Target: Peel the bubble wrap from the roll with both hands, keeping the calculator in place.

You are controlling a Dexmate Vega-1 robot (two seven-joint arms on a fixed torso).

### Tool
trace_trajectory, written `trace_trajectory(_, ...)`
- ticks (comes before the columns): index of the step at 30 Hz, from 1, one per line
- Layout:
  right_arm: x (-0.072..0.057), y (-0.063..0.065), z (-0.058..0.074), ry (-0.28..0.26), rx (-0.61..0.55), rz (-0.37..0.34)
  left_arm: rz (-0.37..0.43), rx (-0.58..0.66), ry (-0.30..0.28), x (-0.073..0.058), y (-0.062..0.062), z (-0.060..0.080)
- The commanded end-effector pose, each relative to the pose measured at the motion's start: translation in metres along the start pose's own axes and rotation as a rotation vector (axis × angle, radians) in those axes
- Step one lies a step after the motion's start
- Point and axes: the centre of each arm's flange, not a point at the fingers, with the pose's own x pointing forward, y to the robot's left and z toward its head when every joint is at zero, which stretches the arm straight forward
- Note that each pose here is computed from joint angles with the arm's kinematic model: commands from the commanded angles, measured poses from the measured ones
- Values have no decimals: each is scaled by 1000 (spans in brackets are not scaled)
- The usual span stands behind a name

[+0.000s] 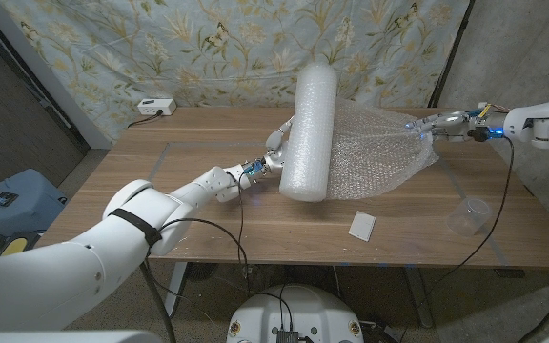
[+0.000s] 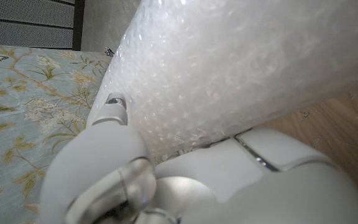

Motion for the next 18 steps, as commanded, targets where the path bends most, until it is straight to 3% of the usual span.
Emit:
trace_trajectory(1, -7, -7, 2, 4, -4, -21, 8, -12, -25, -2, 4, -3)
trace_trajectory(18, -13, -15, 4, 6, -5, -41, 33, -8, -34, -3, 7, 1)
